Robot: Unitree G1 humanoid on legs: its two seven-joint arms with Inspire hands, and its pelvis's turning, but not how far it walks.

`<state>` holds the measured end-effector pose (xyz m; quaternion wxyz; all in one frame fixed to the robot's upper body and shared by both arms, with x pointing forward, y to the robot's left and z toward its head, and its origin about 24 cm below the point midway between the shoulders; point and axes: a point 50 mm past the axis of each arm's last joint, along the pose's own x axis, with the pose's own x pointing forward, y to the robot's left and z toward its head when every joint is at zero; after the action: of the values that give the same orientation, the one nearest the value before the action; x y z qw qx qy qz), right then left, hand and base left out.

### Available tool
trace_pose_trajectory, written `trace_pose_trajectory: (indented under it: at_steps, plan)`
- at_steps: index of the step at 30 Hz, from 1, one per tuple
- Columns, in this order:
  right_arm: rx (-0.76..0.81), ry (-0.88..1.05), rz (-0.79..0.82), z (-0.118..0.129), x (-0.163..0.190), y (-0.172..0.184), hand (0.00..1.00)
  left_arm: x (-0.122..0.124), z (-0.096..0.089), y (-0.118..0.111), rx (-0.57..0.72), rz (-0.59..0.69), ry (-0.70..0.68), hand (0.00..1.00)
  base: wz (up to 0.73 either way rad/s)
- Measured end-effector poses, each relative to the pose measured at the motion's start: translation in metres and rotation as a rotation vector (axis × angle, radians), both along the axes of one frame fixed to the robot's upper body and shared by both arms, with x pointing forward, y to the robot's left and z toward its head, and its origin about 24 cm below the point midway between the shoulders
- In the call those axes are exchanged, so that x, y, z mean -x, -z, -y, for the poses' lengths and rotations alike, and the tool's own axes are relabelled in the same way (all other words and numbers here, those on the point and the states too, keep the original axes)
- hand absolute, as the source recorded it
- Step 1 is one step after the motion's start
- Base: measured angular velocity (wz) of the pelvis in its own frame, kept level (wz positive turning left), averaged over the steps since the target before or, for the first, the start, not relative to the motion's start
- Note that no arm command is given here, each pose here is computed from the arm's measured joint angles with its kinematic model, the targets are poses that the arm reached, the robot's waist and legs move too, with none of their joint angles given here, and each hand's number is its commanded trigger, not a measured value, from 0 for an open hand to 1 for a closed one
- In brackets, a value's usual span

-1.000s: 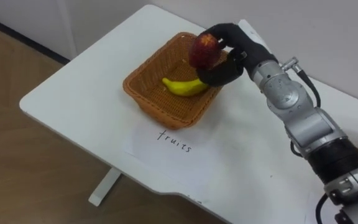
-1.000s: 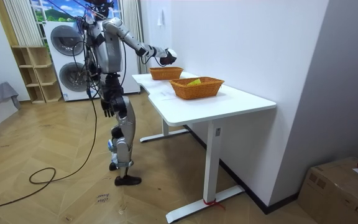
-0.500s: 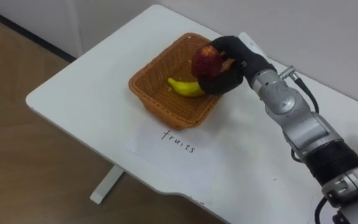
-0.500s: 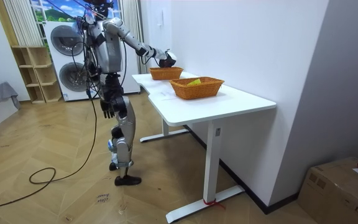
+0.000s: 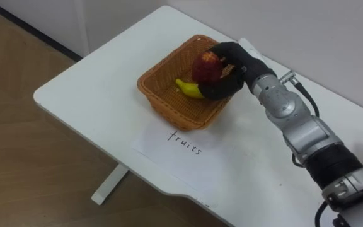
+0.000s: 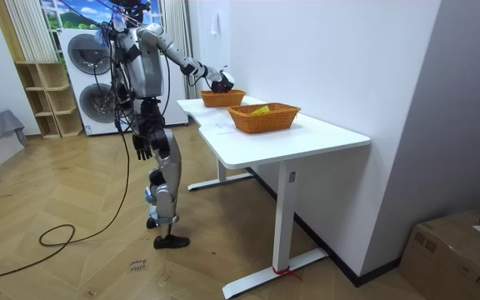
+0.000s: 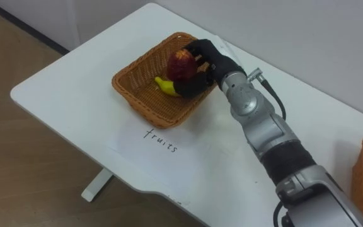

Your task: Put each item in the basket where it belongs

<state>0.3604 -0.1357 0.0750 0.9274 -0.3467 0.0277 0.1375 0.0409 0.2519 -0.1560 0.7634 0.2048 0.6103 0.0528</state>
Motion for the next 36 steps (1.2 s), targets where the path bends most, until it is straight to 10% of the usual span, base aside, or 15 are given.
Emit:
trace_pose_trajectory:
  at_steps: [36]
  plan:
    - [0.030, -0.006, -0.018, -0.0005, 0.0007, 0.0038, 0.00, 0.0031, -0.0014, 0.0003, 0.016, -0.021, -0.018, 0.00, 0.00]
